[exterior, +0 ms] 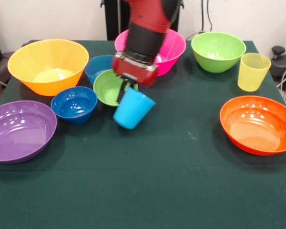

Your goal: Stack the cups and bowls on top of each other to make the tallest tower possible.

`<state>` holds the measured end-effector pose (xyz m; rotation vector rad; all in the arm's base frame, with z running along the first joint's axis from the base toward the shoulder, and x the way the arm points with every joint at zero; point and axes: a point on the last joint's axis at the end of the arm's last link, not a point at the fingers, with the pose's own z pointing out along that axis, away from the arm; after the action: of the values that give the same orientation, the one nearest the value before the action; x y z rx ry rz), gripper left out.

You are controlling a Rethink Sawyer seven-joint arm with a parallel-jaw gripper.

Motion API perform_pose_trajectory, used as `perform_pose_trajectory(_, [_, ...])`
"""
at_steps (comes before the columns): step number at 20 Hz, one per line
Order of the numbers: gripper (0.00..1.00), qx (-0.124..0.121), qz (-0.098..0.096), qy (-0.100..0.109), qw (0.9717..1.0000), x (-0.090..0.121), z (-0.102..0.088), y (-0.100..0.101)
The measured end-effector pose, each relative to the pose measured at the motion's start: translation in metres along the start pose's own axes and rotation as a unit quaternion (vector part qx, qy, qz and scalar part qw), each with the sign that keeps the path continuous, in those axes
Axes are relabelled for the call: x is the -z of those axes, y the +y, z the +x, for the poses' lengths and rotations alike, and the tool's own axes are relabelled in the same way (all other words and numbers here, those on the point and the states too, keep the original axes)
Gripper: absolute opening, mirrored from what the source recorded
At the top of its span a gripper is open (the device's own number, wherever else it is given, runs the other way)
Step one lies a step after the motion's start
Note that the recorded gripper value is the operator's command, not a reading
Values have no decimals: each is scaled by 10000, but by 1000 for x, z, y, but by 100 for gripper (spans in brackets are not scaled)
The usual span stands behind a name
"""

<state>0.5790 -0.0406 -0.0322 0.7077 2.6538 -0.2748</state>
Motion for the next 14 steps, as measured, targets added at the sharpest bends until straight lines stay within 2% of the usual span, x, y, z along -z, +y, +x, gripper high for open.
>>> perform_pose_trajectory(3, [0,-359,-150,148,9991,-10,-9,-16])
perform_pose_trajectory(4, [0,-567,-250,215,9978,-14,-15,-22])
perform_pose_trajectory(6, [0,-822,-386,286,9955,-18,-24,-28])
perform_pose_trajectory(10, [0,-1232,-624,490,9892,-25,-38,-32])
perform_pose_trajectory(12, [0,-1403,-751,622,9853,-27,-43,-31])
perform_pose_trajectory(13, [0,-1522,-868,747,9817,-28,-47,-27])
perform_pose_trajectory(14, [0,-1567,-921,798,9801,-28,-48,-25])
